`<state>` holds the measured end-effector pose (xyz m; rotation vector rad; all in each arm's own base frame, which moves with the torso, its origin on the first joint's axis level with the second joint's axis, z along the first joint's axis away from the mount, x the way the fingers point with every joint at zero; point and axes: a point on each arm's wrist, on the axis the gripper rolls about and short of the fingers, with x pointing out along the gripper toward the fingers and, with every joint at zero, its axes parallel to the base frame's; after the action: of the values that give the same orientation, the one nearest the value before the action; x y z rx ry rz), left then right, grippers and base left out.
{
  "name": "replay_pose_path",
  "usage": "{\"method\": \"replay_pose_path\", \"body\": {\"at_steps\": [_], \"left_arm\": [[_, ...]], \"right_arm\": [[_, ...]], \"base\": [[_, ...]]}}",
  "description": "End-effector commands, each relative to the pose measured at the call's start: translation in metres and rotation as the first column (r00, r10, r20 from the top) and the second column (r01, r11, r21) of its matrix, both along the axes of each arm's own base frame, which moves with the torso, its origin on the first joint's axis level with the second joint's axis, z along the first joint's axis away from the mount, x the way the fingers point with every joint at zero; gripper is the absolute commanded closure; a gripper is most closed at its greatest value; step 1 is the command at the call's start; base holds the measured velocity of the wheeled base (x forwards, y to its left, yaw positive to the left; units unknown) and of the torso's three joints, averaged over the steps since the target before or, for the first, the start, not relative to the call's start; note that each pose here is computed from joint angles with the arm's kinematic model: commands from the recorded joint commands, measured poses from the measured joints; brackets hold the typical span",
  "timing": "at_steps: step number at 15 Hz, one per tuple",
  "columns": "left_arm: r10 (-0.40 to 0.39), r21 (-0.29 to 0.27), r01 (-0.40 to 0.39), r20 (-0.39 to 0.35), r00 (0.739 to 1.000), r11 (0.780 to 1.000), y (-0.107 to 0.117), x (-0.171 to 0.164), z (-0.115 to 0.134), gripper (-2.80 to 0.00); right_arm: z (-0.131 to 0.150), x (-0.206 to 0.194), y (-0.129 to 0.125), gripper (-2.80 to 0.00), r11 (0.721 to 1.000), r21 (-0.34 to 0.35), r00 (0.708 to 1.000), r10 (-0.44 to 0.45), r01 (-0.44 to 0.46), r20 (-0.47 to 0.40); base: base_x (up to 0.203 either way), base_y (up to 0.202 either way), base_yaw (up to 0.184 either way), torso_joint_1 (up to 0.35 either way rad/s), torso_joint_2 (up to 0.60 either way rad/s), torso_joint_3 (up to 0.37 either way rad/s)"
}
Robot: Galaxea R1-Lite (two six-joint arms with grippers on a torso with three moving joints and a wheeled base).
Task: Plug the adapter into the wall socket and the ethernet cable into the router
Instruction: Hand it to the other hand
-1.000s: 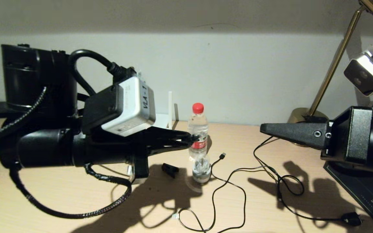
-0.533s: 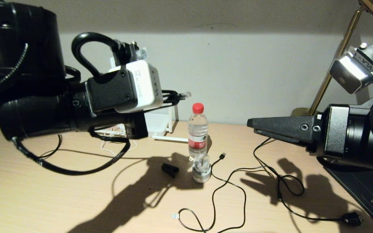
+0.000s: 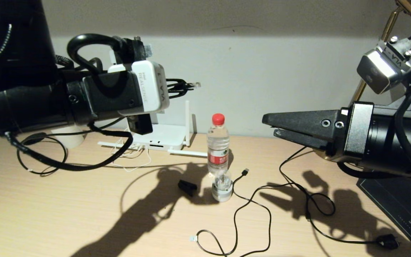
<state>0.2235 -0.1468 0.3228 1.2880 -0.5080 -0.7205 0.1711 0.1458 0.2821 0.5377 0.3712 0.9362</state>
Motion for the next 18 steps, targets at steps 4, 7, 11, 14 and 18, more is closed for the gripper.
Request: {"method": "replay_pose_path", "body": {"at_steps": [4,7,11,14,18], "left_arm": [[-0.143,0.037,0.147,-0.103,0.984,0.988,-0.003,-0.008,-0.008,0.00],[-0.248,0.054,0.264,-0.209,0.946,0.963,-0.011,-0.003,-0.010,0.00],[-0.319,0.072,0.349,-0.270,0.909,0.934,-0.031,-0.004,-0.017,0.00],[-0.329,0.070,0.358,-0.263,0.907,0.931,-0.037,-0.002,-0.018,0.00],[-0.335,0.091,0.364,-0.240,0.911,0.927,-0.036,-0.003,-0.018,0.00]], "right_arm": [[0.000,0.001,0.002,-2.80,1.000,-0.003,1.000,0.009,-0.008,0.023],[-0.008,0.005,0.004,-2.80,0.997,-0.083,0.994,0.009,0.000,0.109],[-0.016,0.008,0.015,-2.80,0.990,-0.140,0.990,0.046,-0.027,0.136],[-0.019,0.015,0.024,-2.80,0.982,-0.186,0.982,0.068,-0.035,0.174],[-0.014,0.017,0.031,-2.80,0.983,-0.176,0.979,0.083,-0.050,0.185]], "base": [[0.000,0.000,0.000,0.000,0.00,0.000],[0.000,0.000,0.000,0.000,0.00,0.000],[0.000,0.000,0.000,0.000,0.00,0.000],[0.000,0.000,0.000,0.000,0.00,0.000],[0.000,0.000,0.000,0.000,0.00,0.000]]}}
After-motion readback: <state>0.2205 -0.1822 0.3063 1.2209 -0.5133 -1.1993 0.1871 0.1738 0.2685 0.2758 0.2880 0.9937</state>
